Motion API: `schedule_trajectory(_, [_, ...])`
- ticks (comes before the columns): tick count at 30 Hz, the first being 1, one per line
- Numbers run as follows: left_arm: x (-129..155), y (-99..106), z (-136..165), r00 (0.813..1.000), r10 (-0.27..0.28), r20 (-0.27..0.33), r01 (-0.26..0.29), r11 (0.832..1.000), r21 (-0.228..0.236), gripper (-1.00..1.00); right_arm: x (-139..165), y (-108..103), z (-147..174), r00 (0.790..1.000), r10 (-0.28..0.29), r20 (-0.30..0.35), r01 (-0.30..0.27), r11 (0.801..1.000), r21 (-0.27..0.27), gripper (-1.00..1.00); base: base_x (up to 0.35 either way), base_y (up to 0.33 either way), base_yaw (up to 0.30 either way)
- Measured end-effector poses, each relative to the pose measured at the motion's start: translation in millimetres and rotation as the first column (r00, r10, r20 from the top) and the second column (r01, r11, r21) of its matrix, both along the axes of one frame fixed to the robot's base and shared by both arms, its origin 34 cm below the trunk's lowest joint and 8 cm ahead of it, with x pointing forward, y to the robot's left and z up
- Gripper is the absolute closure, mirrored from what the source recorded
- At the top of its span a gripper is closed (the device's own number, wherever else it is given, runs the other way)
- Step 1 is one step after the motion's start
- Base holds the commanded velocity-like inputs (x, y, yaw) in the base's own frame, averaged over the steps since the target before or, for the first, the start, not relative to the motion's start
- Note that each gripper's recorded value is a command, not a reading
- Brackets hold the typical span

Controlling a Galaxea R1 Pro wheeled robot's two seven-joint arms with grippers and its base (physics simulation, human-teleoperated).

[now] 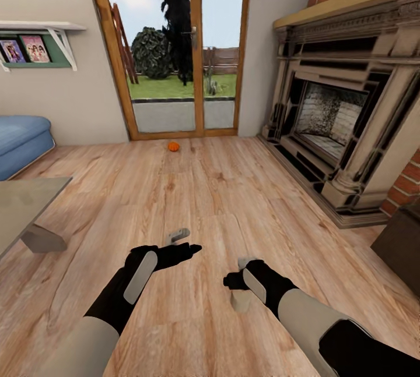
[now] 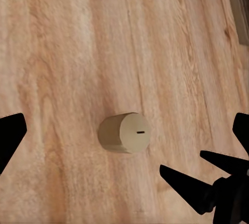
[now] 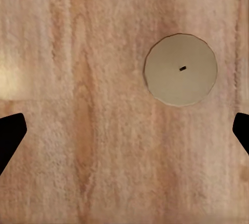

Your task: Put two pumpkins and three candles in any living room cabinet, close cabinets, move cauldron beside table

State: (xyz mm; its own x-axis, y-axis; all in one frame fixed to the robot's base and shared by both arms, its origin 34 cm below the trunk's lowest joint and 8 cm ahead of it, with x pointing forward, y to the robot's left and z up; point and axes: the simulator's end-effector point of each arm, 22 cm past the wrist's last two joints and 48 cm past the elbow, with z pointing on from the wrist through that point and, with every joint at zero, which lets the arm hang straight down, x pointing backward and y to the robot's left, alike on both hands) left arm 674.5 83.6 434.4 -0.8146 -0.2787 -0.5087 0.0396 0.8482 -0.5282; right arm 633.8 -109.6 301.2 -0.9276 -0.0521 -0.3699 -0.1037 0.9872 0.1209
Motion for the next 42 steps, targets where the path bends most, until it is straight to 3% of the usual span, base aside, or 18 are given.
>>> schedule_trajectory(13, [-4.2, 0.0, -32.3, 0.999, 0.000, -0.052, 0.000, 1.000, 0.000, -1.00, -11.3, -0.6, -30.3, 0.999, 0.005, -0.051, -0.005, 1.000, -0.006, -1.00, 0.000, 0.000, -0.005])
schedule_trajectory(24, [-8.0, -0.1, -53.5, 0.996, 0.000, -0.087, 0.000, 1.000, 0.000, -1.00, -19.0, -0.4, -49.4, 0.996, 0.007, -0.084, -0.007, 1.000, -0.005, -1.00, 0.000, 0.000, -0.182])
schedule_trajectory(33, [-12.2, -0.2, -74.5, 0.993, 0.000, -0.121, 0.000, 1.000, -0.002, -1.00, -28.1, 0.2, -68.8, 0.993, 0.009, -0.118, -0.009, 1.000, -0.005, -1.00, 0.000, 0.000, -0.023])
schedule_trajectory(42, [-13.7, -0.2, -81.7, 0.991, 0.000, -0.133, 0.000, 1.000, -0.002, -1.00, -31.7, 0.8, -75.6, 0.991, 0.011, -0.131, -0.011, 1.000, -0.004, -1.00, 0.000, 0.000, 0.000])
